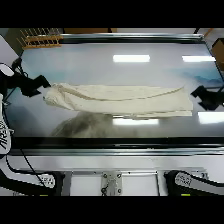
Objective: Fold the clothes and pants, and hang the long-sleeved shirts on hangers.
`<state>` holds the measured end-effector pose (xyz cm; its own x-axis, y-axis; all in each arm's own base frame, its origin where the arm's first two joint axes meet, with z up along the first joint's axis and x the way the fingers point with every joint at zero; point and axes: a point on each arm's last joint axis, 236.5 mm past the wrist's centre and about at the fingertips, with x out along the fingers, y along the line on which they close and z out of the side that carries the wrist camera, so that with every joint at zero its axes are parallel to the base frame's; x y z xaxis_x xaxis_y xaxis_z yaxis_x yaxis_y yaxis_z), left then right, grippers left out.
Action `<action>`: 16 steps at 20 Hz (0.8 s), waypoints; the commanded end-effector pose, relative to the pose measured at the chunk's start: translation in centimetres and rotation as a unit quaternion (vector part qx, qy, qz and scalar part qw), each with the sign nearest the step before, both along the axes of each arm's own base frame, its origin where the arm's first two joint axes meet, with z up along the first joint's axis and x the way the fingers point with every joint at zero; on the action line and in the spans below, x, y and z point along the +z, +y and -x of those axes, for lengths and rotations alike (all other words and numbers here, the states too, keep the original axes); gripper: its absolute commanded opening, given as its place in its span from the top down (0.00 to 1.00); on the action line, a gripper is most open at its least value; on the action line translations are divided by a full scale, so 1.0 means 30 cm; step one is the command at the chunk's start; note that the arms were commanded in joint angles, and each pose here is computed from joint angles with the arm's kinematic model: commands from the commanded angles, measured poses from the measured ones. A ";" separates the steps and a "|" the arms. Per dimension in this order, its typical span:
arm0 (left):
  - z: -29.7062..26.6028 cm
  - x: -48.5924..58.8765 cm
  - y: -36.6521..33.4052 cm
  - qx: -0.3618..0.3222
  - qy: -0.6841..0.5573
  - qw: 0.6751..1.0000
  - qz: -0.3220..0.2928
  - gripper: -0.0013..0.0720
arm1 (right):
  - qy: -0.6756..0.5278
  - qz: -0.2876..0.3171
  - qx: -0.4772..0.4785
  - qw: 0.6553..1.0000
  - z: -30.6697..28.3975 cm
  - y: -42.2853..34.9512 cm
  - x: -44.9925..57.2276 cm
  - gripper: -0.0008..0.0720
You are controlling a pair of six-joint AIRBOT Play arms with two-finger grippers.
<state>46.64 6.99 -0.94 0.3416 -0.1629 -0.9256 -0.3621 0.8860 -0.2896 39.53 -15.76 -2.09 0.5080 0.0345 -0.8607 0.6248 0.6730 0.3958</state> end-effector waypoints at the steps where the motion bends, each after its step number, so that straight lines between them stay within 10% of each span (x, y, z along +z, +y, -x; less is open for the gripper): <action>1: 0.095 -0.152 -0.076 0.008 0.034 0.999 0.012 0.05 | 0.063 -0.071 -0.041 0.995 0.201 0.056 -0.174 0.00; 11: 0.021 -0.257 -0.118 0.018 0.029 0.999 0.016 0.05 | 0.010 -0.108 -0.049 0.993 0.012 0.240 -0.284 0.00; 16: -0.003 -0.246 -0.104 0.021 0.015 1.000 0.011 0.96 | -0.028 -0.071 -0.035 0.996 -0.068 0.275 -0.260 0.02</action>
<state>46.21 3.55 -8.39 0.3040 -0.1774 -0.9360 -0.4071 0.8641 -0.2960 40.08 -7.86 -10.28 0.5189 0.1534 -0.8410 0.6666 0.5434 0.5103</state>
